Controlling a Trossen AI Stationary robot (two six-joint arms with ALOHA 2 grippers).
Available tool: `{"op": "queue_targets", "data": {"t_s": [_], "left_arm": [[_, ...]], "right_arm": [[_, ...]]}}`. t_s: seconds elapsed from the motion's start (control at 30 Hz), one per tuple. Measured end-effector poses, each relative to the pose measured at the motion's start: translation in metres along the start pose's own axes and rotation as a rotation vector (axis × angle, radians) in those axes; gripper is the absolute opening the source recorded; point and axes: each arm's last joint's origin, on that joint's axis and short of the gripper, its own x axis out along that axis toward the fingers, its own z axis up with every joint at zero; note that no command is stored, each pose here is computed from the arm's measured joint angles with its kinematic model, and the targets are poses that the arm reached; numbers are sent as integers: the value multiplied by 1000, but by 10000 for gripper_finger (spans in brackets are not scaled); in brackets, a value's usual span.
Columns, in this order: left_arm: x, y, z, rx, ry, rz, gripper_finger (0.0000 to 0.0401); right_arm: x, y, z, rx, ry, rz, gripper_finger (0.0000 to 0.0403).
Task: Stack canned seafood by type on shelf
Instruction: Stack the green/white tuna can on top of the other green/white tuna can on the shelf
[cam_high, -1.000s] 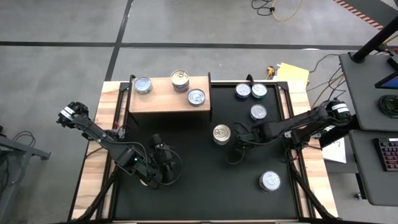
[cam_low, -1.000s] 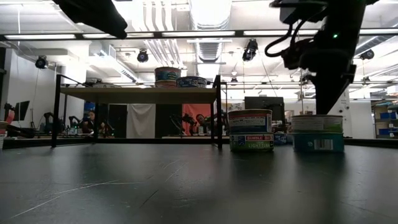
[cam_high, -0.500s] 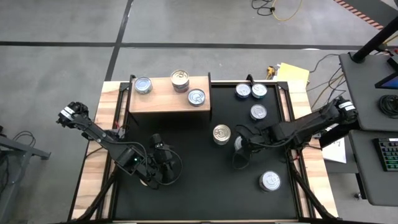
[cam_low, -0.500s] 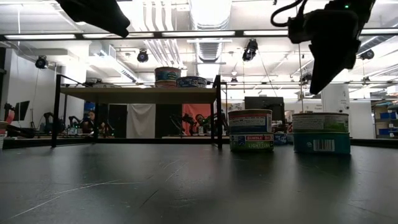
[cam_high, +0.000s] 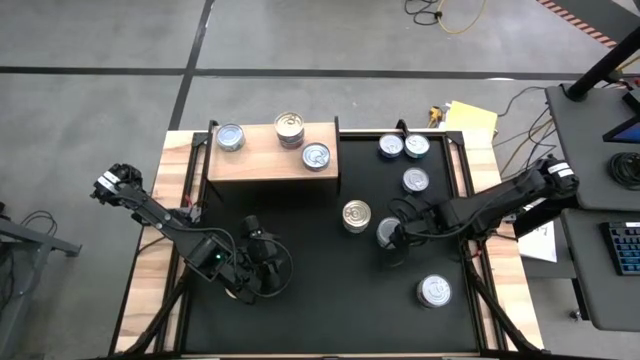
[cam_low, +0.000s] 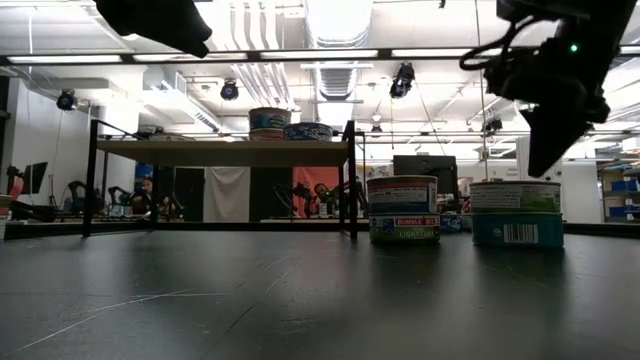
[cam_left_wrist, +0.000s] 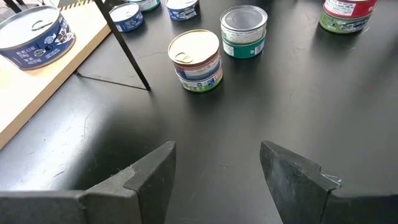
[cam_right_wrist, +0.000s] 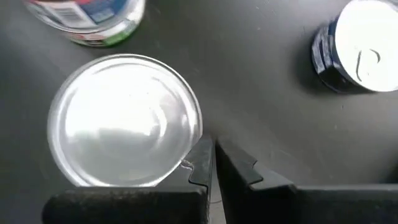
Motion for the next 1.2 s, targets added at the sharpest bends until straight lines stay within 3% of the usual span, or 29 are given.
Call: {"op": "queue_targets", "data": {"t_s": [0.2, 0.5, 0.77, 1.2], "left_arm": [[0, 0, 0, -1, 0, 0, 217], [0, -1, 1, -7, -5, -4, 217], [7, -7, -2, 10, -17, 9, 217], [15, -15, -6, 38, -33, 34, 217]], "right_arm": [[2, 6, -6, 0, 20, 62, 12], [-7, 28, -14, -60, 3, 268, 12], [-10, 33, -12, -72, -80, 268, 12], [-8, 33, -28, -28, -60, 254, 12]]}}
